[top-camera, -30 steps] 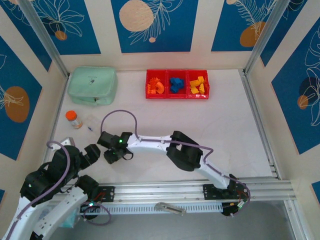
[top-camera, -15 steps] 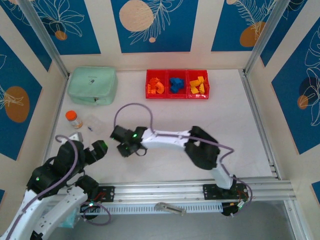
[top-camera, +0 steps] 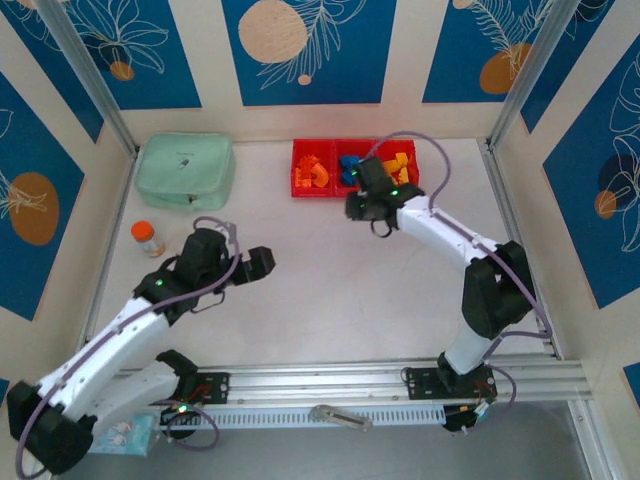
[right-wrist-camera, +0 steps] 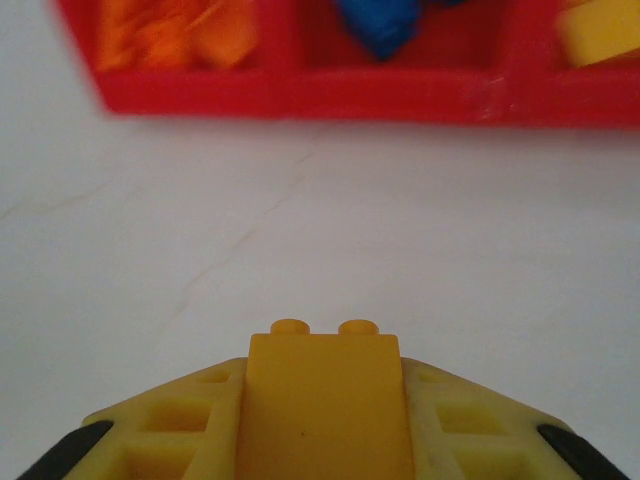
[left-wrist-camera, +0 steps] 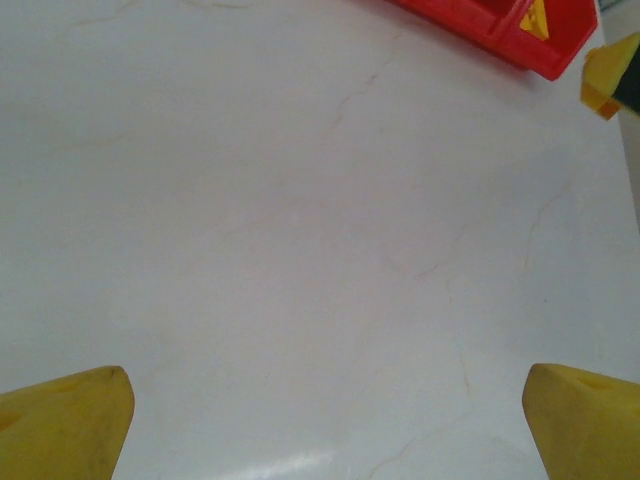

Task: Sort the legos into containers by color
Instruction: Place the lego in the container, then reset both arms

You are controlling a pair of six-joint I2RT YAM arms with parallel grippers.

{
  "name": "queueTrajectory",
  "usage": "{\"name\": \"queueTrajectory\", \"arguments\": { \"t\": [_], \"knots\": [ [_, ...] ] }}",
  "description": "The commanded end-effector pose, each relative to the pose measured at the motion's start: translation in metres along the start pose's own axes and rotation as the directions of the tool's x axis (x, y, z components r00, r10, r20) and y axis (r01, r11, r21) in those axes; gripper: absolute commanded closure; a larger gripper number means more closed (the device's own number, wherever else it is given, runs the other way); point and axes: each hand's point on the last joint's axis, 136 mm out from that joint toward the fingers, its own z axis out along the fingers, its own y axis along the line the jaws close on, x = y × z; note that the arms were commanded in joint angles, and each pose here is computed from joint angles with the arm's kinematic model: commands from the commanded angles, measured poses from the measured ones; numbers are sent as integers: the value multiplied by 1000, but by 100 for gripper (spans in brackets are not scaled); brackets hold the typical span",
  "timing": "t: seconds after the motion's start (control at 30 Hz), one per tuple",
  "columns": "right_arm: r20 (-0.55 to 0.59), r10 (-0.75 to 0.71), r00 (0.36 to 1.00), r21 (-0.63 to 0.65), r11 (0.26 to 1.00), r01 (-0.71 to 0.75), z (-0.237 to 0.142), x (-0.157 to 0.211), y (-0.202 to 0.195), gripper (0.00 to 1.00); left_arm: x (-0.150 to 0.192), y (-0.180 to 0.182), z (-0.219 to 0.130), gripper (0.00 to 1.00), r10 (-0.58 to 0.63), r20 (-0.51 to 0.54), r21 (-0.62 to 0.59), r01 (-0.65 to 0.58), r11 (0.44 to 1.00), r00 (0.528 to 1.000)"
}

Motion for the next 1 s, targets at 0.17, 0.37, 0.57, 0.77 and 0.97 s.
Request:
{"name": "queueTrajectory", "arguments": {
  "t": [0.17,0.37,0.57,0.77,0.97],
  "knots": [
    [72,105,992,95,989,-111,61,-86,-87,71,-42,-46,40,1,128,74,135,-137,981,989],
    [71,83,994,121,989,-91,101,-130,-101,53,-50,-43,54,1,157,75,93,-164,982,985],
    [127,75,989,122,988,-90,59,-144,-104,10,-66,-3,44,1,170,112,-79,-162,984,979],
    [189,119,975,201,967,-157,-10,-74,-135,1,-101,99,-9,1,249,239,-488,-106,866,938],
    [259,49,965,348,927,-140,-19,15,-188,1,-112,182,-33,1,442,300,-730,-95,677,845]
  ]
}}
